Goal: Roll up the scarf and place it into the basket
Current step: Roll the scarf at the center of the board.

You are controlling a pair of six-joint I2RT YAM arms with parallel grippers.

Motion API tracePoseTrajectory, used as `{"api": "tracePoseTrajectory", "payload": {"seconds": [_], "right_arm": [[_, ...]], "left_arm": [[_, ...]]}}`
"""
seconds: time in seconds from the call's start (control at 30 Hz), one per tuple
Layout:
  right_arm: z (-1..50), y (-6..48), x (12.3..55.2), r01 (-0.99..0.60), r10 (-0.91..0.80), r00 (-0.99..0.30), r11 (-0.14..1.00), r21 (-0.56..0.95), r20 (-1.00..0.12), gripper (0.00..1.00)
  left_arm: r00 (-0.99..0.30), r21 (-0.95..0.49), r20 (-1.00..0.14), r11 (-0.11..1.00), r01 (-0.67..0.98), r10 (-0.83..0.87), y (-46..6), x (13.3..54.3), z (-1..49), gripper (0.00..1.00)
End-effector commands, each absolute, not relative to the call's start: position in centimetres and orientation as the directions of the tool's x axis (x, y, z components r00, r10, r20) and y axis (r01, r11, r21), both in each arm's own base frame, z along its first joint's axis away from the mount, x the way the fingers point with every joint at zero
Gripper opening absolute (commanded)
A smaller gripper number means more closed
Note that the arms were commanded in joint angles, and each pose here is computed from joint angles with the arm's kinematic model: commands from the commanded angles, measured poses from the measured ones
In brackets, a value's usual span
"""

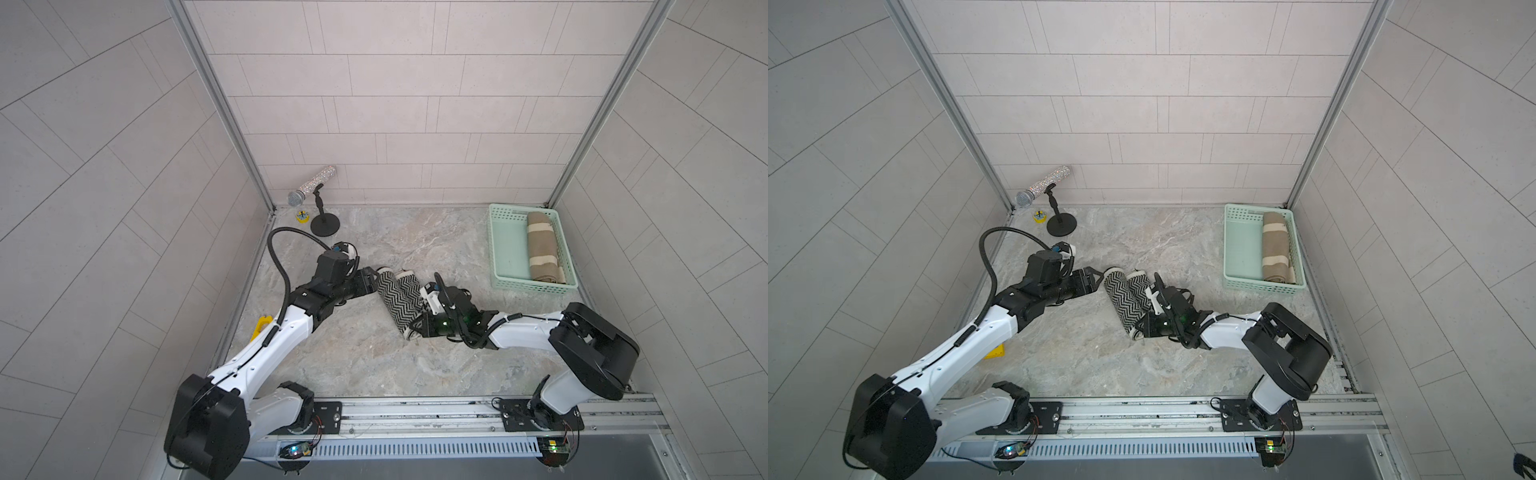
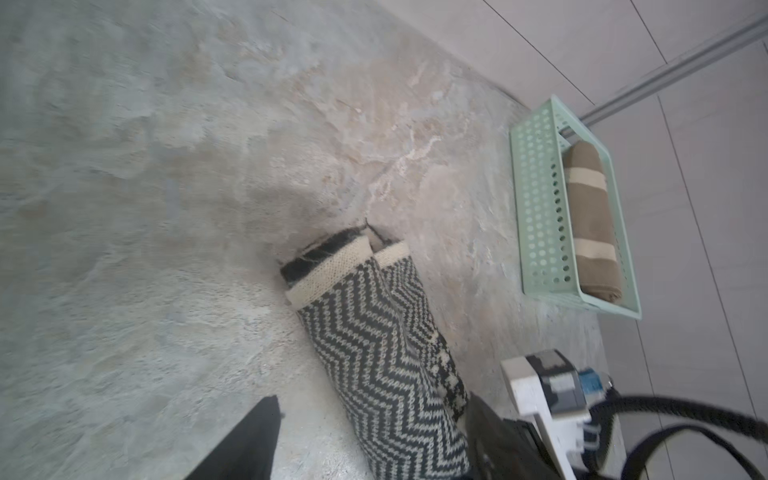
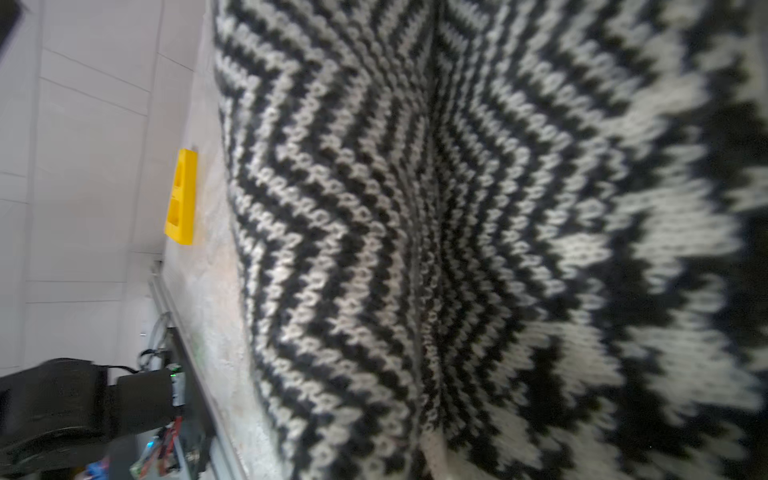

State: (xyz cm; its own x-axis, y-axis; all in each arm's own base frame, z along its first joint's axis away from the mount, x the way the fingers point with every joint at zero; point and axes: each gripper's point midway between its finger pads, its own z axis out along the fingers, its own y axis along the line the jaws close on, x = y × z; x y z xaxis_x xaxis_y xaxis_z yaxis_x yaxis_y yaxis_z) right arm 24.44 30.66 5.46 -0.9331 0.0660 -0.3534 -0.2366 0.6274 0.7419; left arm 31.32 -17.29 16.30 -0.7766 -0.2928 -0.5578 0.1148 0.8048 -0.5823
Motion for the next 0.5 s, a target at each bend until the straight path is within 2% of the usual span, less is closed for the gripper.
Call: {"api": "tracePoseTrajectory", "payload": {"seconds": [0.0, 0.07, 0.17, 0.23, 0.37, 0.47], "right_arm": [[5.8, 31.2, 23.4, -0.104, 0.099, -0.981, 0.45, 0.887, -0.165, 0.0], [5.6, 30.9, 23.8, -0.063, 0.13, -0.984, 0.403, 0.913, -0.125, 0.0], [5.0, 30.5, 24.1, -0.025, 0.157, -0.984, 0.372, 0.928, -0.089, 0.0], [4.8, 30.4, 24.1, -0.013, 0.171, -0.982, 0.365, 0.931, -0.08, 0.0], [4.5, 30.0, 24.4, -0.002, 0.188, -0.979, 0.383, 0.924, -0.08, 0.0], [3.8, 29.5, 24.1, 0.005, 0.176, -0.981, 0.436, 0.9, -0.08, 0.07]], "left_arm": [[-0.733, -0.657, -0.629, 0.681, 0.323, -0.258, -20.9, 32.5, 18.9, 0.61], [-0.759, -0.676, -0.607, 0.656, 0.335, -0.238, -21.8, 32.8, 17.7, 0.5], [-0.79, -0.703, -0.574, 0.624, 0.342, -0.214, -23.1, 33.1, 16.1, 0.43], [-0.811, -0.713, -0.551, 0.616, 0.335, -0.196, -23.7, 33.4, 14.8, 0.34], [-0.848, -0.721, -0.498, 0.628, 0.291, -0.179, -24.1, 34.0, 11.5, 0.3], [-0.869, -0.75, -0.458, 0.607, 0.265, -0.187, -24.9, 34.7, 9.9, 0.25]]}}
